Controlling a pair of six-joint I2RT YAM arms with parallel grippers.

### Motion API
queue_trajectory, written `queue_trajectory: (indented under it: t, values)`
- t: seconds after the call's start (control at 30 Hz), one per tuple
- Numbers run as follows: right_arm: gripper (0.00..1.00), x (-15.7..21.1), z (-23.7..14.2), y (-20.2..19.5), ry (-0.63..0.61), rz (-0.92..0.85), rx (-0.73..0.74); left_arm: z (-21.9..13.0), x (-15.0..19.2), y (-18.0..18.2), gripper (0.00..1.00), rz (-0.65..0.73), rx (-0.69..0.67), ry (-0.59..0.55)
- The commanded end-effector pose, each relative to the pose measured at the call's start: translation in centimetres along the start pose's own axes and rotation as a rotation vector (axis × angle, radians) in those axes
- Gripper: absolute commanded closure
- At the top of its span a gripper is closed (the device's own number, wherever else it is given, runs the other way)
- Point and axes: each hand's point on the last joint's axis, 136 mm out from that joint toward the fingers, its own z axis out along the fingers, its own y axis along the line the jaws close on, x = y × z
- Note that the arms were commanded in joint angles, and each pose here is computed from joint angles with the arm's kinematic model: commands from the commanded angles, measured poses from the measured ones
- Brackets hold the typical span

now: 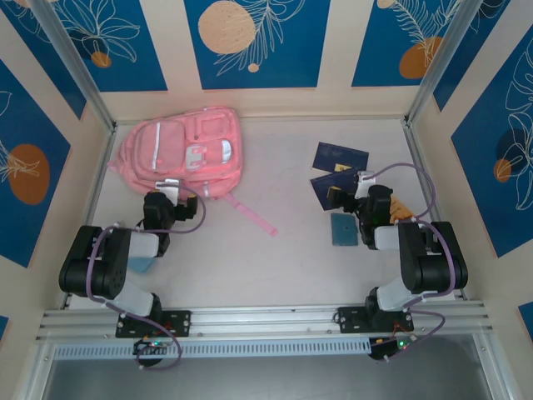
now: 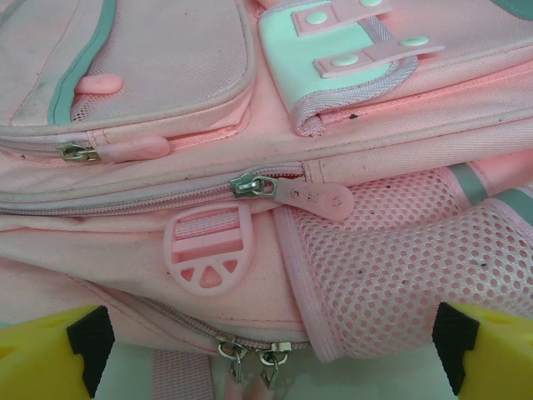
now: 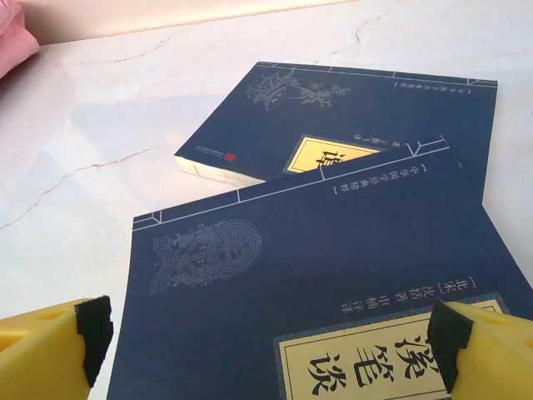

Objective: Pack the student bag

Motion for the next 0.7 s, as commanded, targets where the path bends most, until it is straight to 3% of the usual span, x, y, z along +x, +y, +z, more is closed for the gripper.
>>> queue_trajectory:
  t: [0.0,0.67]
  values:
    - [0.01,-1.66,0.29,-0.31,-0.049,-0.035,0.013,0.35,-1.57,0.90,0.00,-0.024,-0.028,-0.047]
    - [0.01,-1.62,0.27,-0.29,-0.047,-0.032,0.010,0.32,-1.61,0.88,0.00,-0.024,-0.027,-0.049]
